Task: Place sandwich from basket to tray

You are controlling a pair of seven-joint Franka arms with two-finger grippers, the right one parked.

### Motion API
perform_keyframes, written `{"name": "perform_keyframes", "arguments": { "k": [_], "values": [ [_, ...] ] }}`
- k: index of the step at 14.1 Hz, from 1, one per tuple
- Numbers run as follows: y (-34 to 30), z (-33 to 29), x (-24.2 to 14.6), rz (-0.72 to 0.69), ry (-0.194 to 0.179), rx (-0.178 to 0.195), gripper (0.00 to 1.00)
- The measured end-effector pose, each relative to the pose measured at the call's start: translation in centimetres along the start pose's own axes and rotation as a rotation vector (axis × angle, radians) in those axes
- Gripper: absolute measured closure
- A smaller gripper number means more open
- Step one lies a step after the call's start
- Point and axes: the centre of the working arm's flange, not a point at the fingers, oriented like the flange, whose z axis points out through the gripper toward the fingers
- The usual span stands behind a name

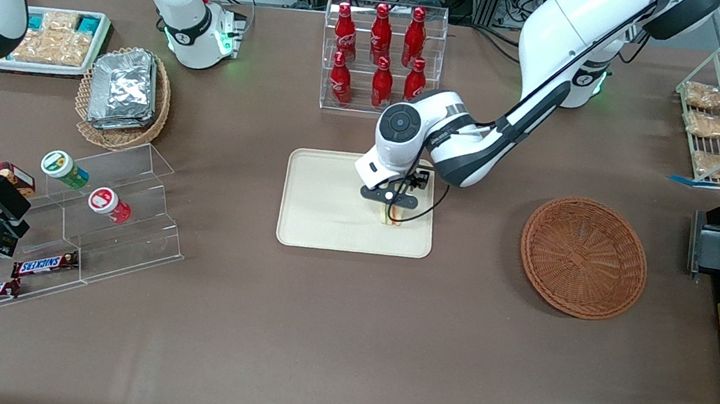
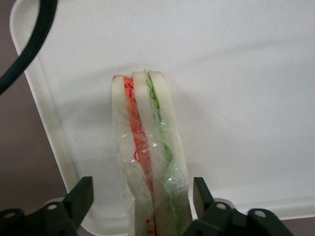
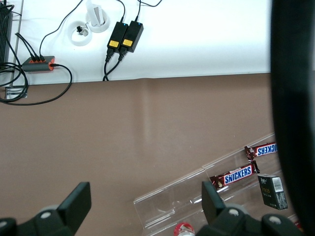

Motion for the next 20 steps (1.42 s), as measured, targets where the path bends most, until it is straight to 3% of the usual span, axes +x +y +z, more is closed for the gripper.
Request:
{"name": "perform_keyframes", "arguments": {
  "k": [1,4,8,13,20],
  "values": [
    [0.0,-0.7,0.5,-0.019,0.007,-0.002,0.00],
    [-0.4,-4.3,3.0,-0.093,0.017,0.020,0.00],
    [-3.3,-8.8,7.1,-0.195,0.054,0.002,0.00],
    [-11.3,-14.7,11.2,-0.341,0.050,0.051,0.00],
    [-19.1,-20.9,11.7,-0.468,0.074,0.102,0.00]
  ]
}}
